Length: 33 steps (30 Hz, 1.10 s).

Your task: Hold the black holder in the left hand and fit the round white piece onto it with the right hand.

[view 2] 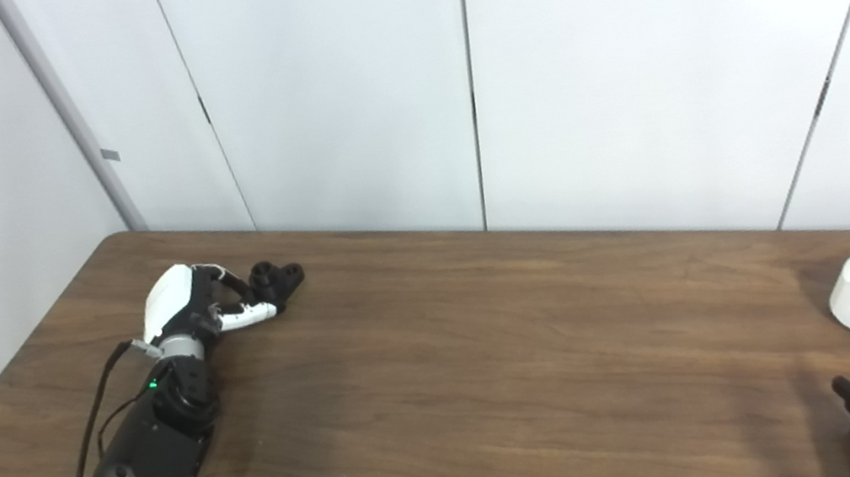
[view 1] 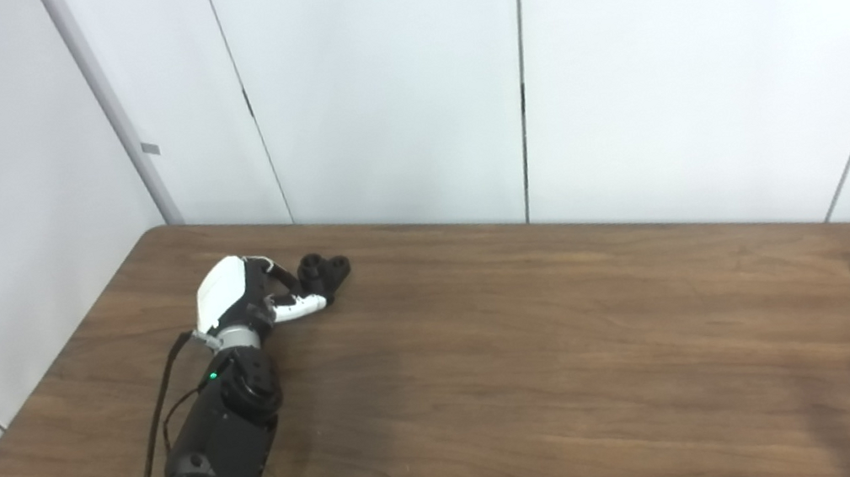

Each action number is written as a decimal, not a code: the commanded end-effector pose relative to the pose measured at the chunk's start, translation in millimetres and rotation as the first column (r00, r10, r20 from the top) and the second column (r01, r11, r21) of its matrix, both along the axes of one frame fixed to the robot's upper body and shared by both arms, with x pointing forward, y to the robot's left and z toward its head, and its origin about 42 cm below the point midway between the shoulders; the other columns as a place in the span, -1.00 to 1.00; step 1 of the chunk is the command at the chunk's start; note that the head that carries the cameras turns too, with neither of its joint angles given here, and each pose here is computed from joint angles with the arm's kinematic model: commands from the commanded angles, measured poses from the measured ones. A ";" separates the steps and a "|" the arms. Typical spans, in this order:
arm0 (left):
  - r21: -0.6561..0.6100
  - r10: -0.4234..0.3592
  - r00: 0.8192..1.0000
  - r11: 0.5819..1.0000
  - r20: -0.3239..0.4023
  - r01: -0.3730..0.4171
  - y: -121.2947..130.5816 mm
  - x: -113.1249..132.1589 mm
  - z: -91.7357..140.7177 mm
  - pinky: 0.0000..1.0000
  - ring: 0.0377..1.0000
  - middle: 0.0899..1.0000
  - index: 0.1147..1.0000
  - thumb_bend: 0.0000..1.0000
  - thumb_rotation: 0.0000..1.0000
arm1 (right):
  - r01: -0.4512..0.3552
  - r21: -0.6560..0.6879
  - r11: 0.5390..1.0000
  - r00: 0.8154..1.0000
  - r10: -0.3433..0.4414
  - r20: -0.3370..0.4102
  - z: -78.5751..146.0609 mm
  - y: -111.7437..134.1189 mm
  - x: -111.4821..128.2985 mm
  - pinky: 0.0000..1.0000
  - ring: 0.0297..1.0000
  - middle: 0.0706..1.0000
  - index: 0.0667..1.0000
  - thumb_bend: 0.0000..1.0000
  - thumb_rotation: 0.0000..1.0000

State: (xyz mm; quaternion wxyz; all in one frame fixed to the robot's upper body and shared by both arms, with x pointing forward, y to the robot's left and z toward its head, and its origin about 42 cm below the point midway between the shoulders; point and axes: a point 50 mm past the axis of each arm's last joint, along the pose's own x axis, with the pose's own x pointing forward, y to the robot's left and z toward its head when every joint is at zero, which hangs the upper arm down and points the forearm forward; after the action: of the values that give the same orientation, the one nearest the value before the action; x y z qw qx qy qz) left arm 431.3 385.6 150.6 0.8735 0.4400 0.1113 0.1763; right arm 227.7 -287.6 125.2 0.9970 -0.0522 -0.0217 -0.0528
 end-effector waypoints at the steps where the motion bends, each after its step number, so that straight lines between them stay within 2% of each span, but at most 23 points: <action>1: -0.005 -0.045 0.999 0.999 0.018 0.045 -5.2 4.2 14.4 0.97 0.83 0.56 -0.16 0.04 -0.91 | -0.009 -0.004 1.000 0.999 0.009 0.038 8.6 5.9 1.9 1.00 0.96 0.84 1.00 0.24 1.00; 6: -0.022 -0.109 0.993 0.994 0.036 0.110 -20.1 -6.4 18.9 0.86 0.84 0.58 -0.16 0.04 -0.91 | -0.009 -0.012 1.000 0.999 0.010 0.041 10.1 8.9 2.7 1.00 0.95 0.83 0.99 0.25 1.00; 9: -0.001 -0.146 0.989 0.989 0.039 0.146 -31.3 -14.2 19.8 0.88 0.85 0.58 -0.16 0.04 -0.91 | -0.006 -0.011 1.000 0.999 0.007 0.039 11.2 10.7 2.8 1.00 0.95 0.83 0.99 0.24 1.00; 17: 0.067 -0.284 0.956 0.958 0.070 0.279 -65.9 -38.3 15.7 0.96 0.80 0.55 -0.16 0.04 -0.91 | 0.009 -0.027 1.000 0.999 -0.007 0.042 12.8 15.9 2.1 1.00 0.94 0.82 1.00 0.12 1.00; 27: 0.108 -0.430 0.899 0.901 0.081 0.421 -110.0 -63.5 19.7 1.00 0.82 0.57 -0.16 0.04 -0.90 | 0.004 -0.021 1.000 0.999 -0.003 0.047 15.5 23.0 2.0 1.00 0.95 0.83 1.00 -0.01 1.00; 33: 0.141 -0.536 0.839 0.841 0.090 0.522 -136.7 -89.7 22.0 1.00 0.82 0.56 -0.16 0.04 -0.91 | 0.002 -0.032 0.999 0.999 0.000 0.050 15.2 26.7 1.7 1.00 0.93 0.83 1.00 -0.03 1.00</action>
State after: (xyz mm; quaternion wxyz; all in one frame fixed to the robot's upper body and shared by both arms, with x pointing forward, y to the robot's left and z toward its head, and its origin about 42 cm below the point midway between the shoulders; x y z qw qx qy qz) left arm 339.8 255.3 153.8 0.8763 0.4792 -0.0320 -0.0383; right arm 229.4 -269.1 129.0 0.9956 -0.0758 -0.0166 -0.0533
